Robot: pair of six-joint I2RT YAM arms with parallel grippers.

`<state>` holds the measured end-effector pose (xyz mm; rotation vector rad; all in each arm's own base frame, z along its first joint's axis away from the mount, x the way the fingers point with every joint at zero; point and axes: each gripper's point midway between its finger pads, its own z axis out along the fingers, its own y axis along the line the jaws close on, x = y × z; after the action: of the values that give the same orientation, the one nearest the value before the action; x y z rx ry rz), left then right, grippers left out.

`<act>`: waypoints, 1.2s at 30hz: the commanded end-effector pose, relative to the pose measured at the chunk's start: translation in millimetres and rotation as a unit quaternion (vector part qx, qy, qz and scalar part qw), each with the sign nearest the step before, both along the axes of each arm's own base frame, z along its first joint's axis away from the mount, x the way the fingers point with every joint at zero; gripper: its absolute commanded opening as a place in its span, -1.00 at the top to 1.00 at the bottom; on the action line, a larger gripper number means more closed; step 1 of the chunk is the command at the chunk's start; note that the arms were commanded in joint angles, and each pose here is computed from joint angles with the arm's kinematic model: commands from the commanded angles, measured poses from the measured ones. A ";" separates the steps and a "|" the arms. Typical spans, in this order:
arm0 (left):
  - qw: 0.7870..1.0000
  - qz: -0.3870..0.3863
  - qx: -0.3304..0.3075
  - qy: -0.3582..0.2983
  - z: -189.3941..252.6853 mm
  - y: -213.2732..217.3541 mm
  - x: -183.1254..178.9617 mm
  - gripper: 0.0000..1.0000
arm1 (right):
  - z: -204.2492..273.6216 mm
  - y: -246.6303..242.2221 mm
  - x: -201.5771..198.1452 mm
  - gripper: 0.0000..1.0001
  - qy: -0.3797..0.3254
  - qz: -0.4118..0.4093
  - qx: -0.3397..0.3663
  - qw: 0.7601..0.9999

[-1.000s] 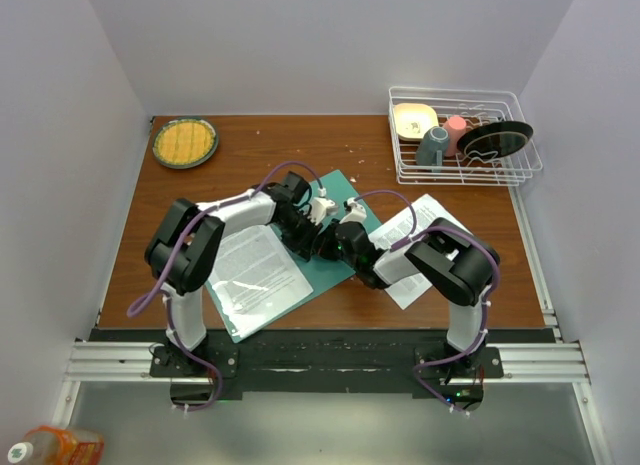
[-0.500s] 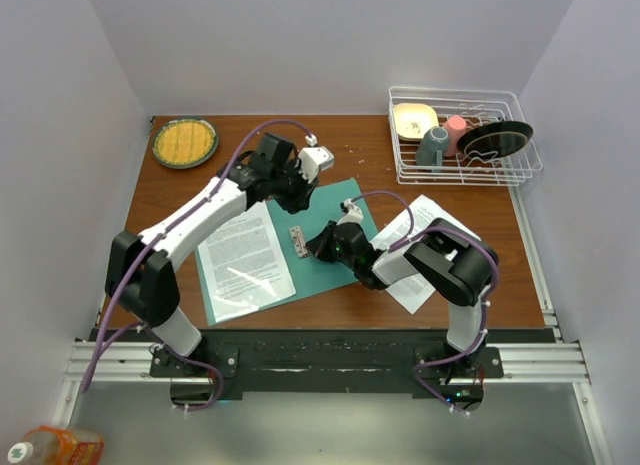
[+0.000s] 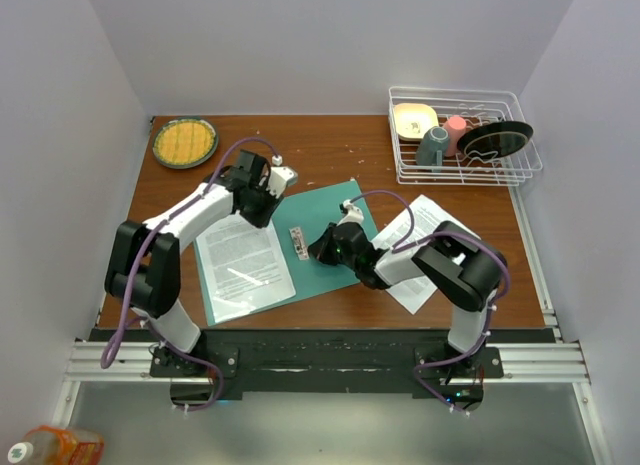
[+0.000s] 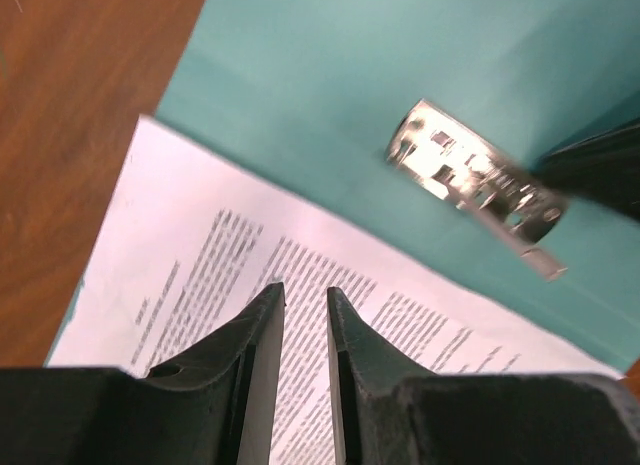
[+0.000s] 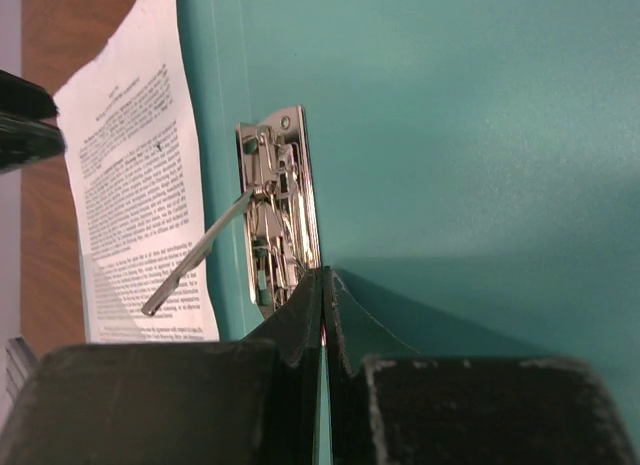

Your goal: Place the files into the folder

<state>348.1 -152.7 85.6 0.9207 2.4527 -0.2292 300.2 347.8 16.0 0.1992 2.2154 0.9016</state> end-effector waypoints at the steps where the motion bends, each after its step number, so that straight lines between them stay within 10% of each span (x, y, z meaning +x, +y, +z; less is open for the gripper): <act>1: 0.998 0.004 0.055 0.001 -20.0 20.7 -3.0 0.43 | -76.6 -69.9 -56.9 1.00 0.102 0.018 -0.183 0.978; 24: 0.993 -0.002 0.091 0.077 -82.2 13.7 -0.1 0.53 | -18.9 -54.8 -56.5 1.00 0.019 0.042 -0.187 0.981; 36: 0.994 -0.008 0.092 0.064 -72.6 18.0 -7.7 0.54 | 22.1 26.8 -60.9 1.00 -0.019 0.184 -0.065 0.981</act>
<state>352.2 -137.9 16.1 0.9819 2.5944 -0.0727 242.2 336.1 22.0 -0.1612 2.3541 0.7547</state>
